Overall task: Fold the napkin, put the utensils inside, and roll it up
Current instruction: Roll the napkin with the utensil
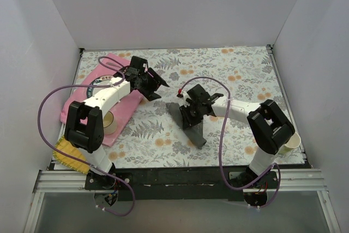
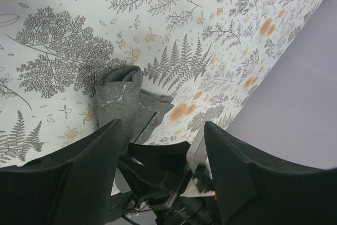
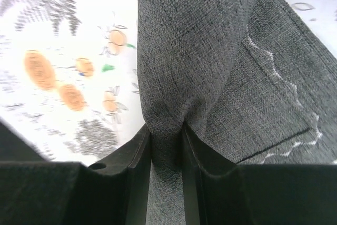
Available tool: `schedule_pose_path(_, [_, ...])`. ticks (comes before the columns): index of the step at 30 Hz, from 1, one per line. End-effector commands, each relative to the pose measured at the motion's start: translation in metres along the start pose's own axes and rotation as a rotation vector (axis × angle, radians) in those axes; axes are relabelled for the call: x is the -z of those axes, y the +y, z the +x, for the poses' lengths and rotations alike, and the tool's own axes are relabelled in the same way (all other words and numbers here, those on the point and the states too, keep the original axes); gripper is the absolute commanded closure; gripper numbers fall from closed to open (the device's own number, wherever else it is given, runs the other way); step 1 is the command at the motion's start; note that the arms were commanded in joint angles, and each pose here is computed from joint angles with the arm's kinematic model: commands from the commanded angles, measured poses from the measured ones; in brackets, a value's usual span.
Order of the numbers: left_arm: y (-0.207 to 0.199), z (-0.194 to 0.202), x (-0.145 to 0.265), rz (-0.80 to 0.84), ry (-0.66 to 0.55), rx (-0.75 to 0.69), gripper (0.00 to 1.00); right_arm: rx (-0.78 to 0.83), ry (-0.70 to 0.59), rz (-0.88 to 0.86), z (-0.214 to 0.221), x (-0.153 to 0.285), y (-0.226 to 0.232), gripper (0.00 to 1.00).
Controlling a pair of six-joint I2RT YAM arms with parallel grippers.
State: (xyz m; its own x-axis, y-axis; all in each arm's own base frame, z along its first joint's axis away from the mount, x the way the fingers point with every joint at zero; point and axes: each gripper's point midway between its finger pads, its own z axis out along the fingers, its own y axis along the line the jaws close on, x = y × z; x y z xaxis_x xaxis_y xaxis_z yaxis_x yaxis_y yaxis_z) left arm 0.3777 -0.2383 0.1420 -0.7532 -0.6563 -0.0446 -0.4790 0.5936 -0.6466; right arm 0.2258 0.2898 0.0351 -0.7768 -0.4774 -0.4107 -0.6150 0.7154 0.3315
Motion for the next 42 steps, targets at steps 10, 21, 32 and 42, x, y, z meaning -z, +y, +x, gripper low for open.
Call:
schedule_pose_path(10, [-0.012, 0.067, 0.003, 0.169, 0.177, 0.019, 0.4, -0.277, 0.028, -0.599, 0.02, 0.017, 0.012, 0.82])
schedule_pose_path(21, [-0.023, 0.103, -0.035, 0.269, 0.292, -0.019, 0.41, -0.336, 0.049, -0.644, 0.026, 0.014, -0.018, 0.82])
schedule_pose_path(32, [0.014, 0.094, -0.072, 0.15, 0.258, -0.024, 0.41, -0.311, 0.099, -0.467, 0.03, 0.032, -0.029, 0.65])
schedule_pose_path(42, [0.026, 0.088, -0.076, 0.111, 0.253, -0.005, 0.41, -0.174, 0.123, -0.177, 0.06, 0.054, -0.035, 0.45])
